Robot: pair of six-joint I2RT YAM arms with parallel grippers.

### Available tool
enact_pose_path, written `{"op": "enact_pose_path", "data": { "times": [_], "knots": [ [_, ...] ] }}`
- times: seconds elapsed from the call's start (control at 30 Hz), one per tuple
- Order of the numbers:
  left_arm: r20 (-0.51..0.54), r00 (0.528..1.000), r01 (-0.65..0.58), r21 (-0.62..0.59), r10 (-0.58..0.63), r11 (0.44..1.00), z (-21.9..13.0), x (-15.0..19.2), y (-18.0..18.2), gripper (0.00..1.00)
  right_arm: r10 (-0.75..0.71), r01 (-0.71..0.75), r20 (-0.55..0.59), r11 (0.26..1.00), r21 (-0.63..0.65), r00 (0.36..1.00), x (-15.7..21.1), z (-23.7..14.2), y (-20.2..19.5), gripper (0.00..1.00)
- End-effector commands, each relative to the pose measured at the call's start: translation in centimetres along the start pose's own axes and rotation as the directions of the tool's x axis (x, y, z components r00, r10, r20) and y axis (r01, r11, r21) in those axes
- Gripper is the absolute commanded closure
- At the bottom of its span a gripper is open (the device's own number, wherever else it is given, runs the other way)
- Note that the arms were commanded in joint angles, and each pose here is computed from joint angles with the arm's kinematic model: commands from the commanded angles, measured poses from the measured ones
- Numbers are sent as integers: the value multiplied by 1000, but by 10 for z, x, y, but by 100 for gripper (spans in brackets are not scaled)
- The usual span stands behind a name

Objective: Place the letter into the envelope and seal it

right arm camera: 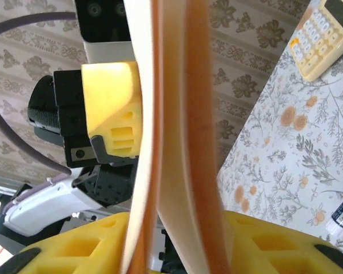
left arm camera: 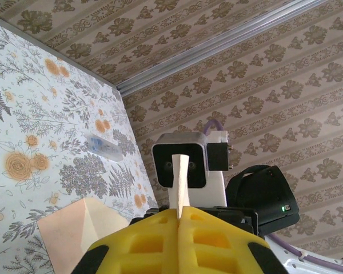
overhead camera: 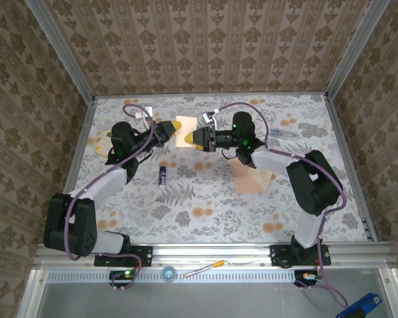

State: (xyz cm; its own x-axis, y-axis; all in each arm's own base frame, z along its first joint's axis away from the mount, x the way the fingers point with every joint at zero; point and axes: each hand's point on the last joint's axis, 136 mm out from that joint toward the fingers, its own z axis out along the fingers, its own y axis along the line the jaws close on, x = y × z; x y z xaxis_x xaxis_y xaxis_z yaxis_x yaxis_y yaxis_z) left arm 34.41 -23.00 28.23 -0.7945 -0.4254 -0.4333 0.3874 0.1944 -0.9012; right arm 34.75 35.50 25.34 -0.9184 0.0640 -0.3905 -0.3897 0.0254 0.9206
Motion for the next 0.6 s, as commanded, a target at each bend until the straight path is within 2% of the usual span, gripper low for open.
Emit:
{"op": "enact_pose_path", "data": {
  "times": [0.0,0.03,0.13,0.23,0.37,0.5,0.57],
  "knots": [
    [-2,999,-33,30,33,999,-1,-1,-9,100,-51,51,1,998,-40,999,-4,3,14,72],
    [-2,1000,-31,28,31,999,-2,-2,-8,100,-48,48,1,998,-40,999,-4,3,14,77],
    [0,999,-32,26,32,999,-3,-3,-7,89,-52,52,3,998,-42,999,-4,2,16,87],
    [6,999,-34,21,34,999,-5,-6,-6,72,-49,49,4,998,-39,999,-4,1,16,98],
    [6,999,-39,11,39,999,-11,-9,-3,53,-48,48,8,998,-30,999,-3,-1,16,100],
    [-12,999,-53,6,53,999,-17,-8,-2,51,-42,42,11,999,-32,999,-3,-4,18,100],
    [-44,997,-66,16,67,998,-16,-2,-3,58,-28,28,1,999,-32,1000,-3,-4,18,100]
  ]
}}
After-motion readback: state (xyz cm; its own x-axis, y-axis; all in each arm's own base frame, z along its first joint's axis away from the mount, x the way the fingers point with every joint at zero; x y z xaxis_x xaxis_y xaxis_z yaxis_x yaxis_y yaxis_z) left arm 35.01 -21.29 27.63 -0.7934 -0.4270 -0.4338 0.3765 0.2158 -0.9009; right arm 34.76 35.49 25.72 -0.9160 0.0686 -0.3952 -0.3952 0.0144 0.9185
